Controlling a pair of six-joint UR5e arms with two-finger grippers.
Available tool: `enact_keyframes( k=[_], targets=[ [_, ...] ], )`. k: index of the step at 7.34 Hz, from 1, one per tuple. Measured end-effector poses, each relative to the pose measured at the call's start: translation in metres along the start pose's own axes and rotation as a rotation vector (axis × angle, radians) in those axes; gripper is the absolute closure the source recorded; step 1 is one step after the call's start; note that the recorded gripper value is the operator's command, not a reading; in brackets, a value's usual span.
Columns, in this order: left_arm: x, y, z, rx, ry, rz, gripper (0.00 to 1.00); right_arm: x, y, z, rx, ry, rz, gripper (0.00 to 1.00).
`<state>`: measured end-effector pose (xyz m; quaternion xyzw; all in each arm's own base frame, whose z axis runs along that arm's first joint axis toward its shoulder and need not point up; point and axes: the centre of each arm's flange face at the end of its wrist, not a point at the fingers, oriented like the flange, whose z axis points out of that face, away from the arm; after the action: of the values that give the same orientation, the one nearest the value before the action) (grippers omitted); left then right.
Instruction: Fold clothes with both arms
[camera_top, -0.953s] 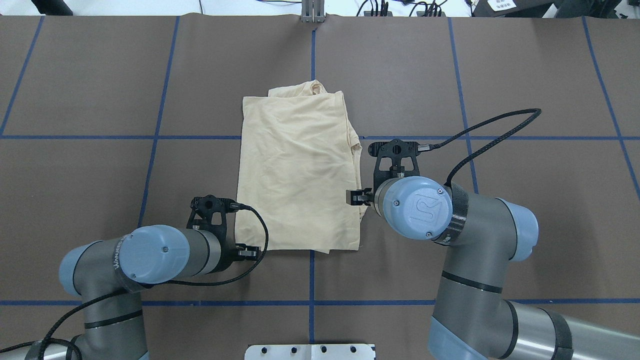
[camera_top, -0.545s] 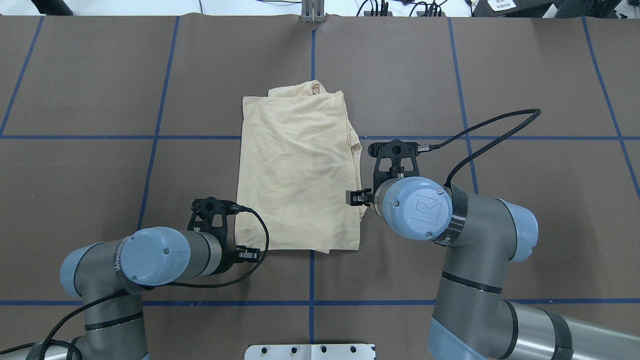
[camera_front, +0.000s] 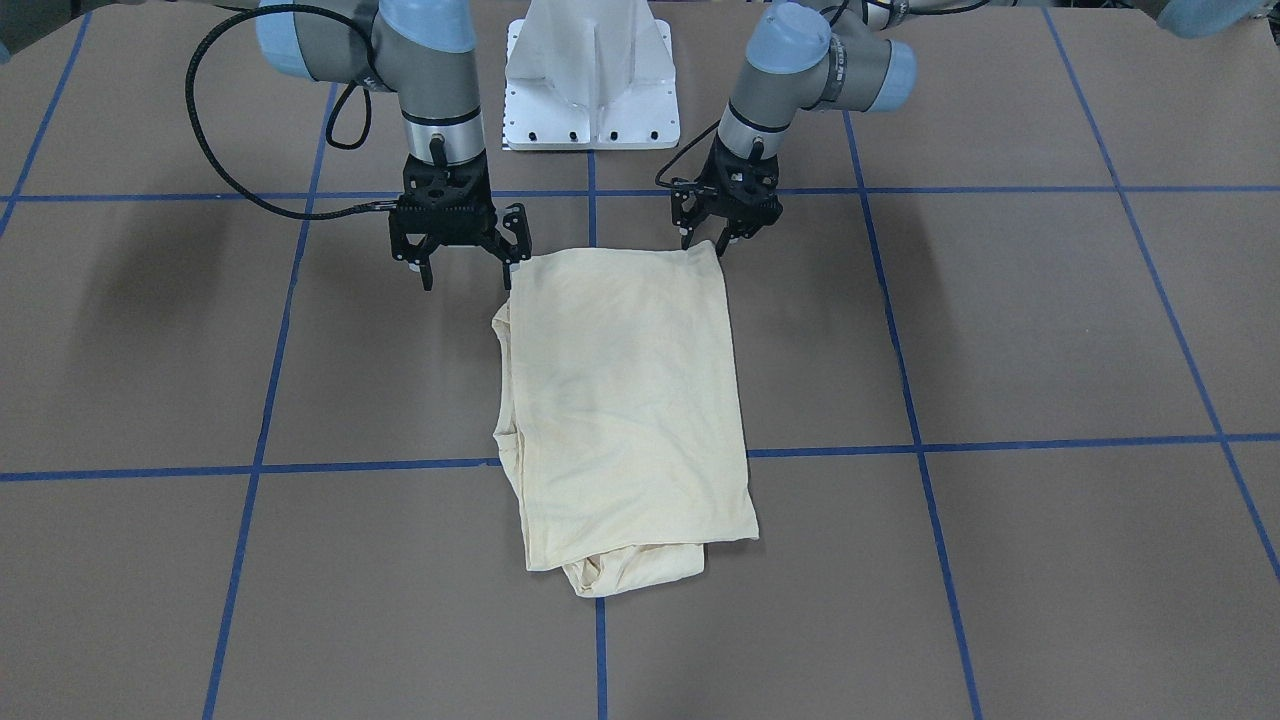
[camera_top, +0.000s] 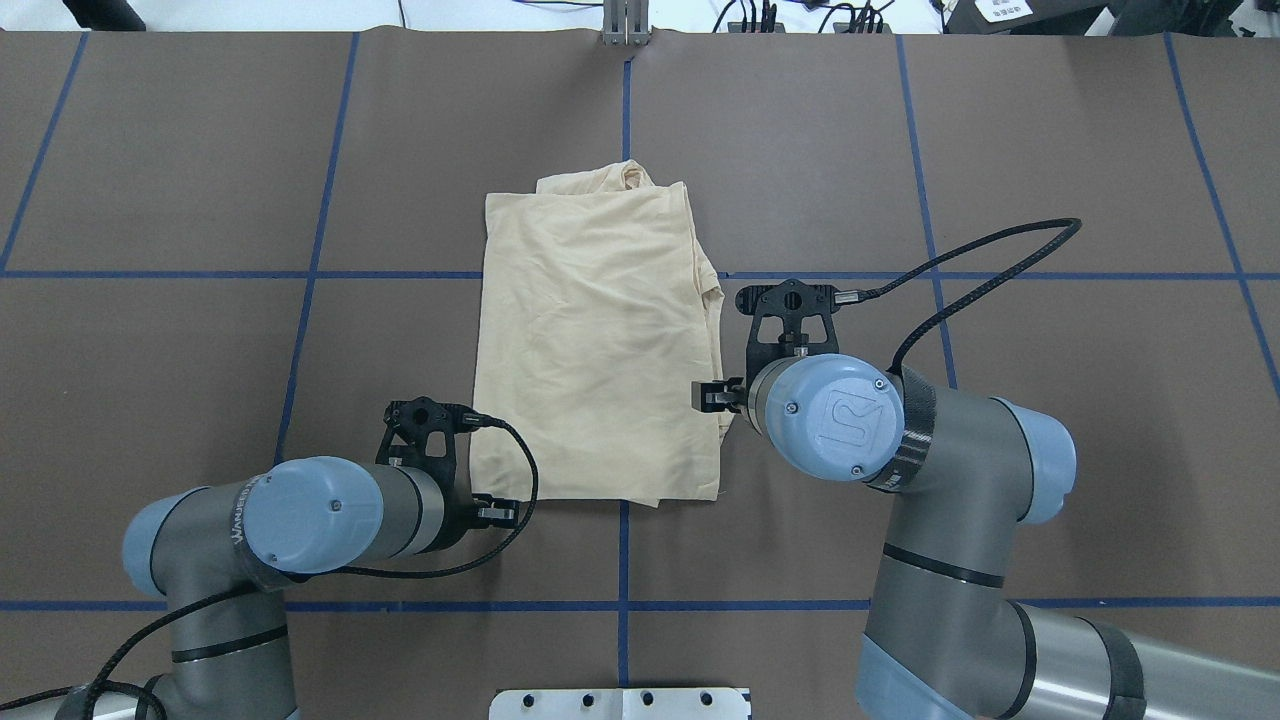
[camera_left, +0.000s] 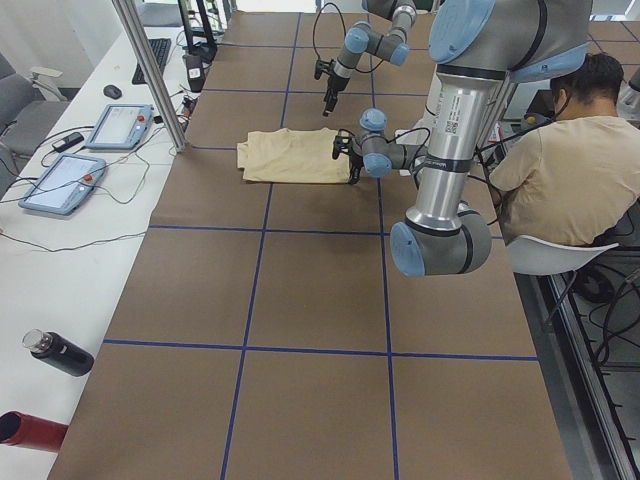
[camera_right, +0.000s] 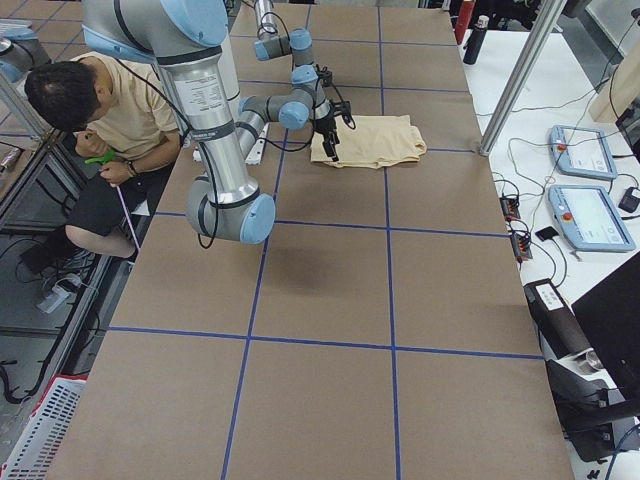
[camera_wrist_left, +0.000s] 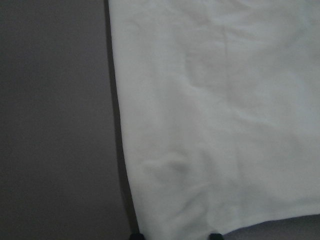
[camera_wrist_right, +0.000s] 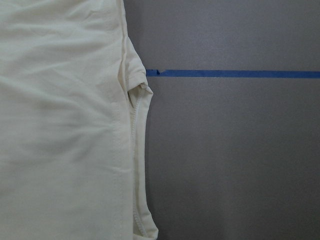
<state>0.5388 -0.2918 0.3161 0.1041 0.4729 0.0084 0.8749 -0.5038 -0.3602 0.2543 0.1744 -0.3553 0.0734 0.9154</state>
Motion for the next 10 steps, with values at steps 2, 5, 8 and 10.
enact_keyframes(
  k=[2,5,8,10],
  targets=[
    [-0.001,0.000,0.001,0.000,-0.001,0.000,0.65,-0.001,0.000,0.000,0.000,-0.001,0.000,0.00],
    [-0.001,-0.001,0.001,0.001,-0.002,-0.003,1.00,-0.001,0.001,0.000,0.000,-0.001,-0.001,0.00],
    [0.003,-0.001,-0.004,0.005,0.009,-0.003,1.00,-0.010,0.017,0.003,0.001,-0.004,-0.013,0.02],
    [0.004,-0.001,-0.006,0.005,0.013,-0.002,1.00,-0.021,0.032,0.015,0.032,-0.040,0.034,0.12]
  ],
)
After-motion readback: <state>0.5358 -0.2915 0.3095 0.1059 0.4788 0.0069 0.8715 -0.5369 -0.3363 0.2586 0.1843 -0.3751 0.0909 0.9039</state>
